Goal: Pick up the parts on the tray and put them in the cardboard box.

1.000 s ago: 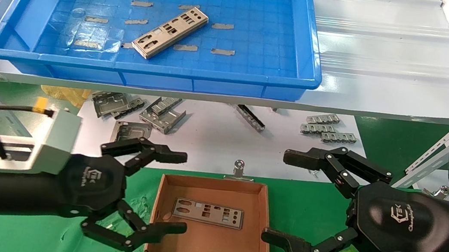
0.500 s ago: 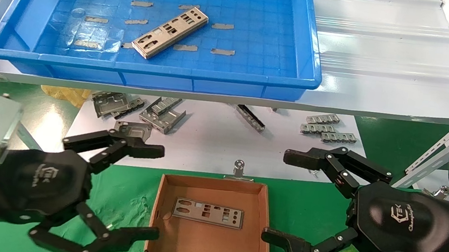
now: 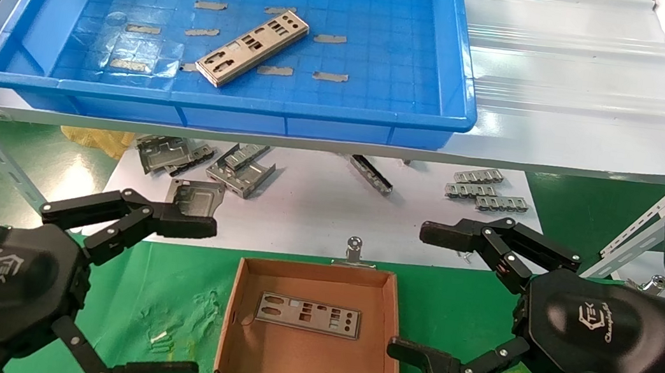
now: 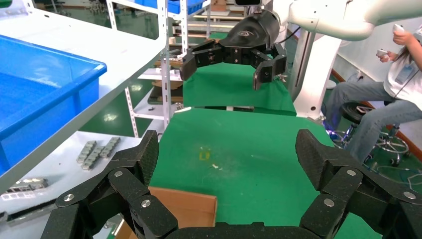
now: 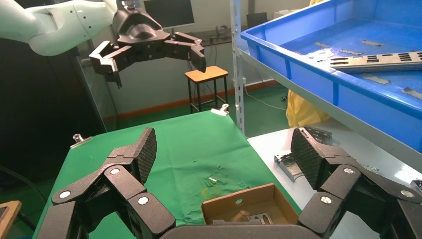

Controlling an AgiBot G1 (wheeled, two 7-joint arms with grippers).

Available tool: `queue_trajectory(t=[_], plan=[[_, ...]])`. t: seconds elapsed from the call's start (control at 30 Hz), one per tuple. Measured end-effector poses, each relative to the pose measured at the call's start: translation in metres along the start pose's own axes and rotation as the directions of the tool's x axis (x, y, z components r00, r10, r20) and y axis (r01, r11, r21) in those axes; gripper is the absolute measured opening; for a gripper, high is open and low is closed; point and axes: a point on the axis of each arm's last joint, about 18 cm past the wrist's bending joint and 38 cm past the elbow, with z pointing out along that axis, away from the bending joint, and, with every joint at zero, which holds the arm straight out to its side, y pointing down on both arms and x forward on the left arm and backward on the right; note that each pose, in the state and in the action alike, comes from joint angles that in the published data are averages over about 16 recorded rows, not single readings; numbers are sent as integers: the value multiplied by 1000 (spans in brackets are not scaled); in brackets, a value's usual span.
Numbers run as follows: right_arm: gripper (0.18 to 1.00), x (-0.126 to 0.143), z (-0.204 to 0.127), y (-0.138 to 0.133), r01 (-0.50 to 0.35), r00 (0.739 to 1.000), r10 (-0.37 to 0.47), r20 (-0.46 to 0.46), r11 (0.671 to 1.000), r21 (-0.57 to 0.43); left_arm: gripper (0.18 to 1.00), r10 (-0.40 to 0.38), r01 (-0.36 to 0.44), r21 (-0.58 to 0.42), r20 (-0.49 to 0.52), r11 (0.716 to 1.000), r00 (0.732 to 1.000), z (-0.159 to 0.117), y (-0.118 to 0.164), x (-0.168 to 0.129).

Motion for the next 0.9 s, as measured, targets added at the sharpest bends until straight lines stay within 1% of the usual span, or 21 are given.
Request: queue_trajectory(t=[0.9], plan=[[1000, 0, 0, 0, 0, 1000, 0, 0, 1000, 0, 1001, -4, 4, -1, 2, 1000, 1000, 1, 3, -2]])
